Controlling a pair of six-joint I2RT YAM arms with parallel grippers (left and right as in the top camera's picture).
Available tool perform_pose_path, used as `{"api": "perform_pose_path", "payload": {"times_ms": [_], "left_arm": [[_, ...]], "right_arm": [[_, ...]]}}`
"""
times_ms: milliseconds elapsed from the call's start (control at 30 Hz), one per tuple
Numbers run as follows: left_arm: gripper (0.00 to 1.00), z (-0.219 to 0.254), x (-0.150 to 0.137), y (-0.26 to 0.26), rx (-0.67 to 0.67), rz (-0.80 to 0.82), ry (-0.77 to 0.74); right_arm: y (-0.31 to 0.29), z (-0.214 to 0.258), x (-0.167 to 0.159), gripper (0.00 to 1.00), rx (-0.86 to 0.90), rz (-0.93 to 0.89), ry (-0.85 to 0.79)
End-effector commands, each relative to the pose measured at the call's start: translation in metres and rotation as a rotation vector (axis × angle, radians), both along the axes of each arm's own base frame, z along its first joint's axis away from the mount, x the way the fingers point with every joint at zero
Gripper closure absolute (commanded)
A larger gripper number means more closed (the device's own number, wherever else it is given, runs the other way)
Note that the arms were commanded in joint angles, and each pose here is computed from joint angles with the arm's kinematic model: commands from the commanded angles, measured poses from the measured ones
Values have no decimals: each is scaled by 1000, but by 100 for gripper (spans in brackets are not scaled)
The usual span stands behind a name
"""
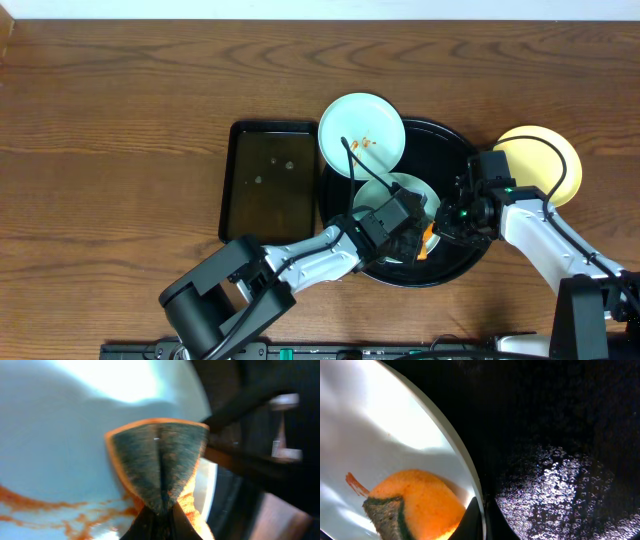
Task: Clean dirty plates on tray and stack at the side
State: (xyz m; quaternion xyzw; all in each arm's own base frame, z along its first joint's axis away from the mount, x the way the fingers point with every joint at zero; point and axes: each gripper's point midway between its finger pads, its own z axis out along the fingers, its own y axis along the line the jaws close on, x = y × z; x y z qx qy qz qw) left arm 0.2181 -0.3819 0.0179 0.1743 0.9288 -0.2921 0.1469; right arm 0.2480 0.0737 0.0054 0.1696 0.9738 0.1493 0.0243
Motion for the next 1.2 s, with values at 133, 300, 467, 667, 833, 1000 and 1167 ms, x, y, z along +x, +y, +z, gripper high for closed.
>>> {"api": "perform_pose_path", "payload": {"times_ms": [133, 300, 467, 667, 833, 1000, 1167], "left_arm": [[93, -24, 50, 64, 205, 211, -66], [93, -28, 74, 95, 242, 273, -58], [93, -24, 95, 115, 245, 315, -72], [93, 19, 104, 118, 152, 322, -94], [92, 80, 106, 143, 129, 393, -183], [92, 106, 108, 179, 146, 478, -209], [92, 95, 110, 219, 216, 561, -142]], "right_arm": [[1, 1, -4, 99, 0, -6, 8], [1, 1, -4, 99, 1, -6, 8], [1, 1, -4, 99, 1, -6, 8], [1, 1, -4, 99, 0, -6, 8], [-6, 0, 0, 99, -46, -12, -7], [-5, 2, 12, 99, -40, -9, -62], [-3, 9, 29, 99, -42, 48, -145]]}}
